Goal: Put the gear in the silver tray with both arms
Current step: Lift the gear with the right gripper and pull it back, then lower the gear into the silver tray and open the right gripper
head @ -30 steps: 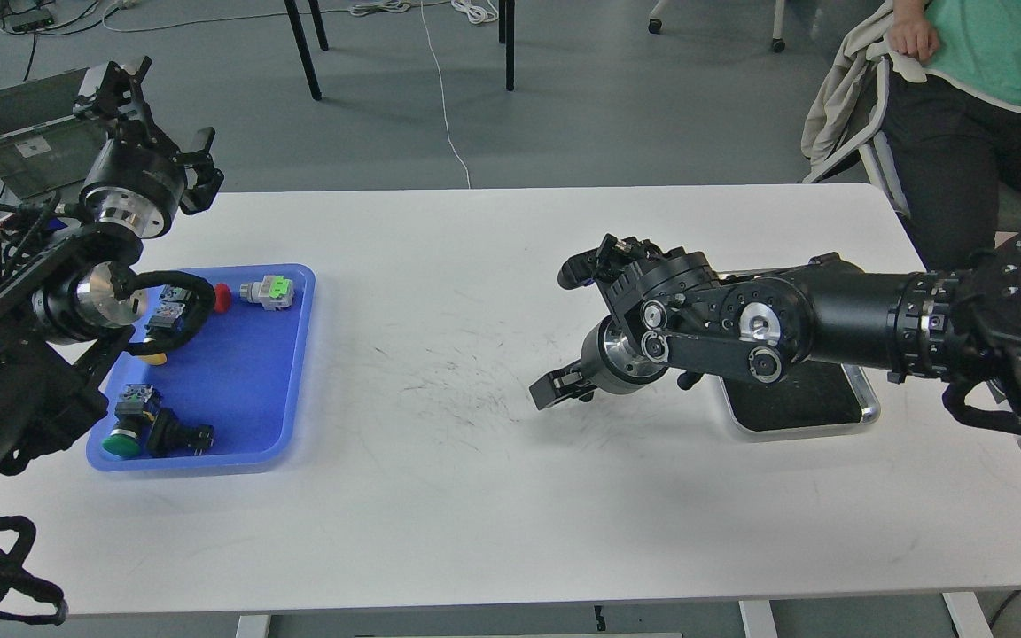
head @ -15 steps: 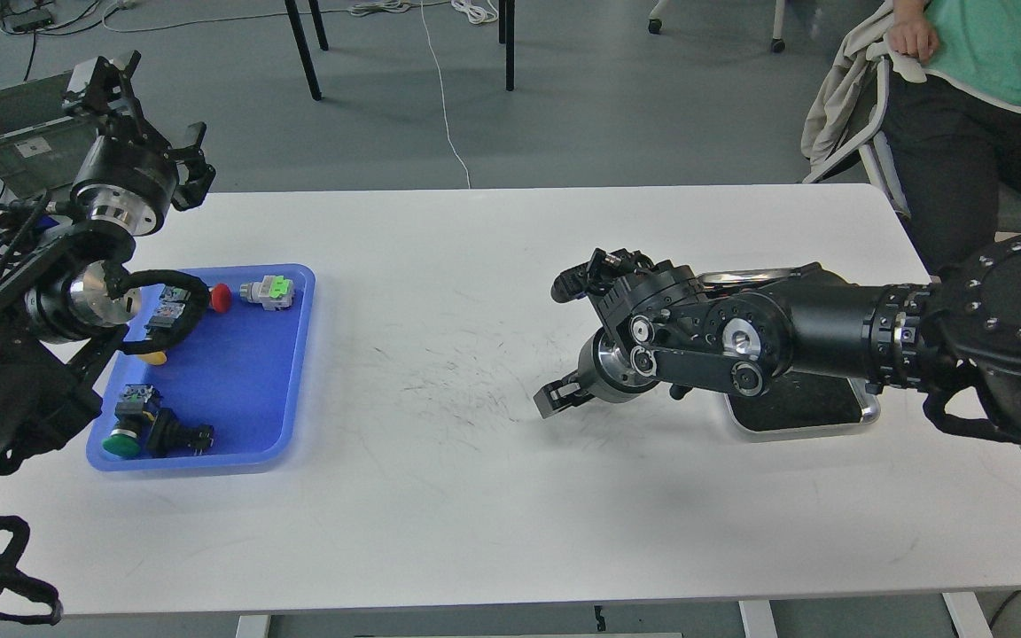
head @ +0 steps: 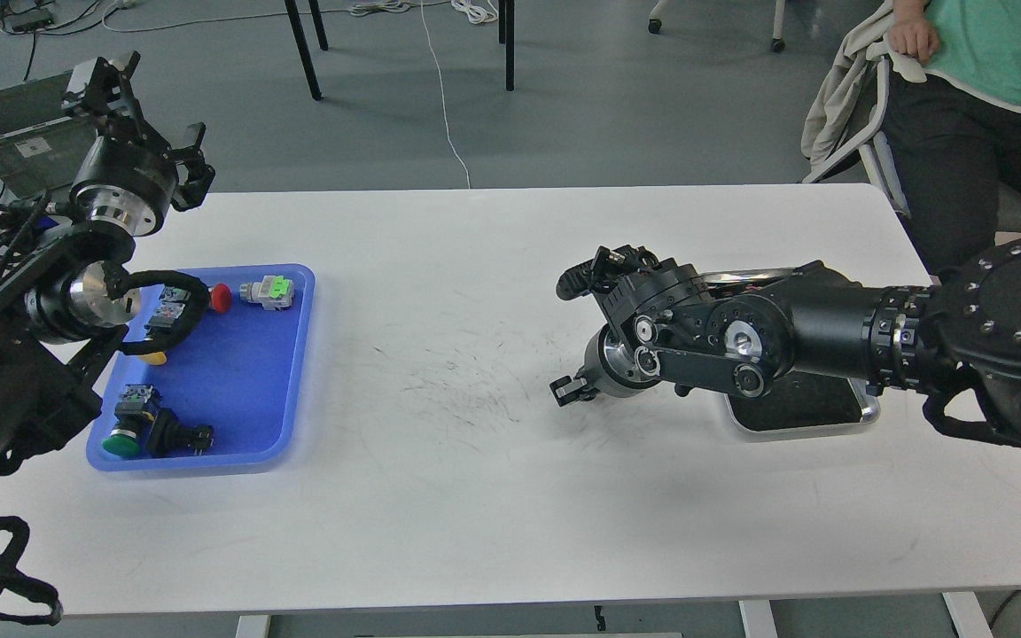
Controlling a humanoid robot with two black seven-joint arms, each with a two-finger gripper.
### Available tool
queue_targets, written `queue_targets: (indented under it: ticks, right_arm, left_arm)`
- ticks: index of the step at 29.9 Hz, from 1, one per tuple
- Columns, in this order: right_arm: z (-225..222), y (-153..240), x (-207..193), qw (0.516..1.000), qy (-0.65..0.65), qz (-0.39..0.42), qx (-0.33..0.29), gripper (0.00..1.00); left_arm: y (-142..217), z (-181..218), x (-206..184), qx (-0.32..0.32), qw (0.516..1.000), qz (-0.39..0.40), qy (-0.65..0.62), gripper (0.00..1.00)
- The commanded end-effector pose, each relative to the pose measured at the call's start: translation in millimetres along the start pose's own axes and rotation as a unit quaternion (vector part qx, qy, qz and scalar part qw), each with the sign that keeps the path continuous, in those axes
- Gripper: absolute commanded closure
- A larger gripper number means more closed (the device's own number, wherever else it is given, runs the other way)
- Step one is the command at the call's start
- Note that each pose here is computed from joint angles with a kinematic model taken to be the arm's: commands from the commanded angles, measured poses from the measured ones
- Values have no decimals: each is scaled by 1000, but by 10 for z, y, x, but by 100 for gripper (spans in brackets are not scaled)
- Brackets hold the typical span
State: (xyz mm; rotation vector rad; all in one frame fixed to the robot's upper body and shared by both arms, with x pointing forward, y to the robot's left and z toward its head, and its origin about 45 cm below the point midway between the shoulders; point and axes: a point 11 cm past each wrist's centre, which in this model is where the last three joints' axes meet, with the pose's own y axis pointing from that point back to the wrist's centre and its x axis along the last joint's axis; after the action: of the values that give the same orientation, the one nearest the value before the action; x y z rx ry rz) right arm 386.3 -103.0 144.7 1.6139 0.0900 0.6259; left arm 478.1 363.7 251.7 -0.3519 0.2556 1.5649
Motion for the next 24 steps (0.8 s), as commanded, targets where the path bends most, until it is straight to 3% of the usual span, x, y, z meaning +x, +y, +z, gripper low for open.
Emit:
queue_targets:
  ticks: [1,4,7,10,16,20,24]
  right_arm:
    - [-19,58,86,1000,0,10,2,98]
    - [-1,334,435,998,-14,54,12,98]
    - [448,790,803,991,-67,116,4,98]
    - [1013,1219,922,980,-118,159,-17,98]
    - [1984,1641,265,967,-194,157,-50,98]
    - [2333,1473,-353,964,-231,113,-72,98]
    - [2362,1169,-758,966,-239,68,-76,98]
  left_arm:
    - [1,11,12,-1,1000,1,-1,2]
    - [3,41,41,-3,1000,3,-3,2]
    - [4,52,51,-4,1000,3,-4,2]
    - [0,58,47,-4,1000,3,-4,2]
    - [-4,23,2,-5,1000,0,0,2]
    - [-5,0,-22,-4,1000,-1,2,2]
    - [-17,-53,-100,-1,1000,-6,9,2]
